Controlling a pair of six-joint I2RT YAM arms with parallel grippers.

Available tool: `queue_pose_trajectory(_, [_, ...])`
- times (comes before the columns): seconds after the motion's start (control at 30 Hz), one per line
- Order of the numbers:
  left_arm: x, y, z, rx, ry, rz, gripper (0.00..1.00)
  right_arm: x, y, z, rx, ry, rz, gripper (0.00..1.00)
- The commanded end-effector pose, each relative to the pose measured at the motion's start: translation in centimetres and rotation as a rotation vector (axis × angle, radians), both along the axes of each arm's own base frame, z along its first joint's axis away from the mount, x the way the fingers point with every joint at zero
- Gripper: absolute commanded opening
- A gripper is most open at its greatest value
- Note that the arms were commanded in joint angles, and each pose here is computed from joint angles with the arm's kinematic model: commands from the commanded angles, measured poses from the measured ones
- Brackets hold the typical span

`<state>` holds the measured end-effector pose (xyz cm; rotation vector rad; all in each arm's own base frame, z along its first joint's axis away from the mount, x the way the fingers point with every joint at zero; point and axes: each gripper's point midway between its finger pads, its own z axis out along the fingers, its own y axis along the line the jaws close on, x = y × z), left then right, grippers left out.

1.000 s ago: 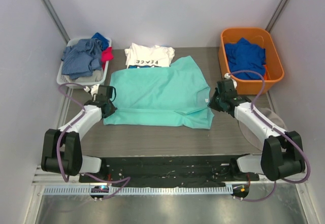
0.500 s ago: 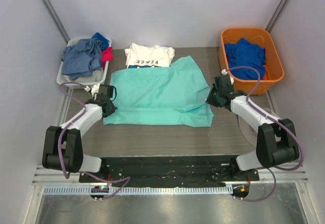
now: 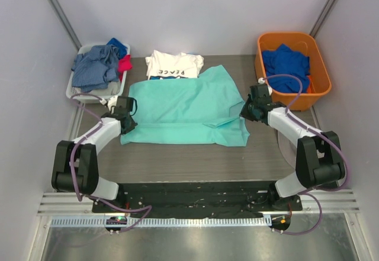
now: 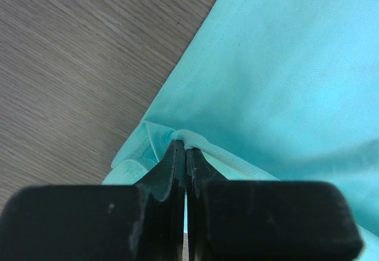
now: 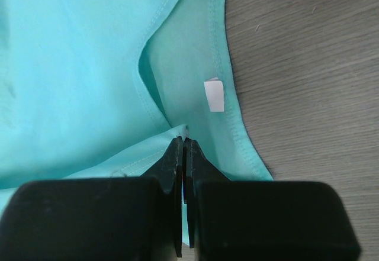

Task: Fold and stack the t-shirts
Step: Fold the tshirt

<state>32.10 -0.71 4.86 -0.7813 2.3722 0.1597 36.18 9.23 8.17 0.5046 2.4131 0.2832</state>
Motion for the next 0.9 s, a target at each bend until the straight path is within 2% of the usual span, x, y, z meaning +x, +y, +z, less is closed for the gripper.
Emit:
queue_pose_trajectory(0.0, [2.3, 0.4, 1.8, 0.031, -0.076, 0.013, 0.0, 2.6, -0.2, 2.4, 0.006, -0.091, -0.023, 0.01])
queue_pose_trajectory(0.1, [2.9, 0.3, 1.8, 0.028, -0.078, 0.012, 0.0, 2.9, -0.2, 2.5, 0.007, -0.096, -0.024, 0.01])
queue_pose_trajectory(0.13, [3.1, 0.3, 1.7, 0.031, -0.073, 0.009, 0.02, 3.0, -0.3, 2.5, 0.003, -0.095, -0.022, 0.02])
queue_pose_trajectory(0.17, [3.2, 0.4, 1.8, 0.041, -0.071, 0.014, 0.08, 3.2, -0.6, 2.6, 0.001, -0.1, -0.031, 0.04])
queue_pose_trajectory(0.2, [3.4, 0.7, 2.1, 0.05, -0.07, 0.028, 0.21, 3.3, -0.8, 2.7, 0.0, -0.105, -0.038, 0.14])
queue_pose_trajectory(0.23, [2.9, 1.0, 2.1, 0.067, -0.043, 0.043, 0.5, 3.4, -1.0, 3.0, 0.0, -0.114, -0.047, 0.25])
queue_pose_trajectory(0.27, [3.7, 1.7, 3.5, 0.101, -0.068, 0.073, 0.61, 3.8, -1.4, 3.7, -0.003, -0.138, -0.065, 0.44])
queue_pose_trajectory(0.3, [4.0, 2.0, 4.2, 0.114, -0.079, 0.086, 0.69, 3.9, -1.9, 4.1, -0.006, -0.15, -0.083, 0.49])
queue_pose_trajectory(0.33, [4.1, 2.3, 5.0, 0.132, -0.08, 0.097, 0.83, 4.1, -2.2, 4.6, -0.009, -0.165, -0.094, 0.54])
queue_pose_trajectory(0.37, [4.9, 2.6, 6.7, 0.147, -0.119, 0.111, 0.87, 4.5, -2.5, 5.7, -0.01, -0.196, -0.105, 0.59])
queue_pose_trajectory(0.43, [5.2, 2.9, 8.2, 0.168, -0.132, 0.12, 0.93, 4.6, -3.0, 6.7, -0.012, -0.22, -0.121, 0.62])
queue_pose_trajectory(0.5, [5.5, 3.2, 10.4, 0.175, -0.175, 0.134, 0.95, 4.4, -3.2, 8.1, -0.009, -0.256, -0.126, 0.63])
queue_pose_trajectory(0.6, [4.2, 3.4, 11.3, 0.169, -0.197, 0.139, 0.95, 3.2, -3.2, 8.9, -0.007, -0.264, -0.11, 0.64])
queue_pose_trajectory(0.83, [-0.3, 2.7, 8.5, 0.069, -0.207, 0.152, 0.97, -1.6, -2.3, 6.7, 0.027, -0.167, -0.027, 0.65])
queue_pose_trajectory(0.87, [-1.5, 2.5, 6.7, 0.053, -0.171, 0.145, 0.97, -2.8, -2.4, 5.4, 0.027, -0.13, -0.028, 0.65])
